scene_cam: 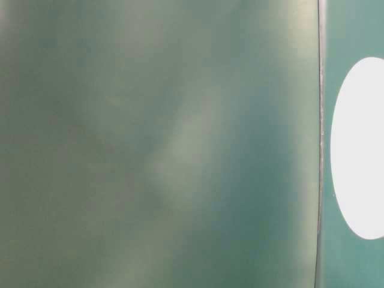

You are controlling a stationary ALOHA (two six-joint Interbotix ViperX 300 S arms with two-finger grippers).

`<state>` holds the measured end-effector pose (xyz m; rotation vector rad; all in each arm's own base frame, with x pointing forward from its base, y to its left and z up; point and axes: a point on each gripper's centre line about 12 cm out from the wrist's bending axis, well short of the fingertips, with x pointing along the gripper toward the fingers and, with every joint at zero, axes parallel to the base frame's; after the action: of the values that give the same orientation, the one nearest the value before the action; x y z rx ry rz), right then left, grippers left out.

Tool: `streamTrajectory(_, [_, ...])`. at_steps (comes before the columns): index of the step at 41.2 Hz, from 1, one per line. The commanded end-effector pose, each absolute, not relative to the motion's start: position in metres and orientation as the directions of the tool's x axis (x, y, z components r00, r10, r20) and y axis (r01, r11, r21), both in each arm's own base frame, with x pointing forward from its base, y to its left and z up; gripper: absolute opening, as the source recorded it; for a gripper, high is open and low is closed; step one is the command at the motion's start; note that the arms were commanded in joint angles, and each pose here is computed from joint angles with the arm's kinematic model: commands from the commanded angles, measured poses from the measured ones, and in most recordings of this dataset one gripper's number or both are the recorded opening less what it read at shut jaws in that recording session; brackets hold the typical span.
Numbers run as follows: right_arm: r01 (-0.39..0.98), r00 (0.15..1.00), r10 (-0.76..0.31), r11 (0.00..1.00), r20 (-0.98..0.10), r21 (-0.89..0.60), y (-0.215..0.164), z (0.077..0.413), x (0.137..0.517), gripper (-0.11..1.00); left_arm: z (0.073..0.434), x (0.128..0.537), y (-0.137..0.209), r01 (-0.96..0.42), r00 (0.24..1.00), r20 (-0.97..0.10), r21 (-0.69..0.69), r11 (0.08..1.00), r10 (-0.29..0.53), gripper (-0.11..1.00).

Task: Grip the spoon and scoop the red block from the bowl with right arm.
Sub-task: 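Lower the right gripper onto the spoon handle and close it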

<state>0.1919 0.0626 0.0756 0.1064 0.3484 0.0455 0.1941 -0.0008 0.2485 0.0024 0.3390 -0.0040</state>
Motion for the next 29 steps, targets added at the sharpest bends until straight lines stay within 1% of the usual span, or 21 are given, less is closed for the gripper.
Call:
streamTrajectory(1, [-0.029,0.946,0.067,0.992,-0.316,0.121,0.0641,0.0787,0.1938,0.45,0.2570,0.1975,-0.0011,0.007,0.950,-0.312,0.005,1.000,-0.005,0.00])
streamTrajectory(29, [-0.028,0.950,0.064,0.992,-0.305,0.122,0.0644,0.0801,0.1950,0.44,0.2570,0.1975,-0.0011,0.006,0.950,-0.312,0.003,1.000,-0.005,0.00])
